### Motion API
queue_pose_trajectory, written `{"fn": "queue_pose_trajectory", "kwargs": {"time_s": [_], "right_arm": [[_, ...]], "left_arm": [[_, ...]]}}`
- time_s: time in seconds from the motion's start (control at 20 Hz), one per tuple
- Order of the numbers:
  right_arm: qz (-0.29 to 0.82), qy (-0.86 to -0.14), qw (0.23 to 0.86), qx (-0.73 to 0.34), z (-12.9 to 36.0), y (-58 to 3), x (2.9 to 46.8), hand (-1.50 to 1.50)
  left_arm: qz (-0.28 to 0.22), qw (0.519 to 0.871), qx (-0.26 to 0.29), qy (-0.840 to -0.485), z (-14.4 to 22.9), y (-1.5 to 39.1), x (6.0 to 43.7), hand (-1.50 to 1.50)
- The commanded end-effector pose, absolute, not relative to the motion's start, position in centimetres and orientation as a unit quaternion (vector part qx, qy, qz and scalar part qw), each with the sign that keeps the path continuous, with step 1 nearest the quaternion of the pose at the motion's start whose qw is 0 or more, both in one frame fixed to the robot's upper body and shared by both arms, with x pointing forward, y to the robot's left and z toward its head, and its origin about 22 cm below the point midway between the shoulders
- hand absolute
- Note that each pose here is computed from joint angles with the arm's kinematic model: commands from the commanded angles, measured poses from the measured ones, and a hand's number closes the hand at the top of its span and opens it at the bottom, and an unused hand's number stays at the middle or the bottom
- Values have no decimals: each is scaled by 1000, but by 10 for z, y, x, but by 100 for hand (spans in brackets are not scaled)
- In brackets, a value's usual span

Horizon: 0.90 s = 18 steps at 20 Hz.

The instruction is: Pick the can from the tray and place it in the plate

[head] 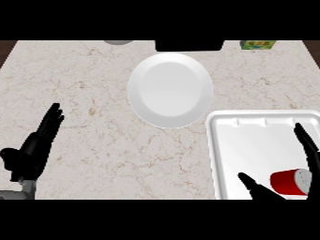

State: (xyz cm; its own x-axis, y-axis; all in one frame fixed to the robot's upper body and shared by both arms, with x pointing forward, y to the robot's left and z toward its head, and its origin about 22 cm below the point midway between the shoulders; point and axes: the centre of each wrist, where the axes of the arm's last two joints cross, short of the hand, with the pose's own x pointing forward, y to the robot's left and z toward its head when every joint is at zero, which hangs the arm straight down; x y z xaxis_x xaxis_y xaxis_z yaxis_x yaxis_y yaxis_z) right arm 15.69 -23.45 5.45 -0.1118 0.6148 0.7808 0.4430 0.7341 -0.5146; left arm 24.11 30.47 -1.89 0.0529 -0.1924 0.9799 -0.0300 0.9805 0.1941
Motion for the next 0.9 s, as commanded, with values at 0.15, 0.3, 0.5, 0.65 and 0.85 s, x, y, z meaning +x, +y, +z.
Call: {"fn": "queue_pose_trajectory", "kwargs": {"time_s": [0.15,0.3,0.5,0.65,0.85], "right_arm": [[135,-657,581,-462,93,-251,116,-150],[195,-598,616,-475,100,-252,95,-150],[252,-503,665,-491,111,-257,99,-150],[269,-469,690,-481,131,-242,90,-150],[262,-433,721,-474,126,-238,115,-150]], "left_arm": [[-62,719,79,-687,-18,298,240,0],[-59,719,79,-688,-17,300,250,0],[-63,717,70,-691,-18,289,250,0],[-62,718,74,-689,-23,297,258,0],[-65,717,65,-691,-31,307,243,0]]}}
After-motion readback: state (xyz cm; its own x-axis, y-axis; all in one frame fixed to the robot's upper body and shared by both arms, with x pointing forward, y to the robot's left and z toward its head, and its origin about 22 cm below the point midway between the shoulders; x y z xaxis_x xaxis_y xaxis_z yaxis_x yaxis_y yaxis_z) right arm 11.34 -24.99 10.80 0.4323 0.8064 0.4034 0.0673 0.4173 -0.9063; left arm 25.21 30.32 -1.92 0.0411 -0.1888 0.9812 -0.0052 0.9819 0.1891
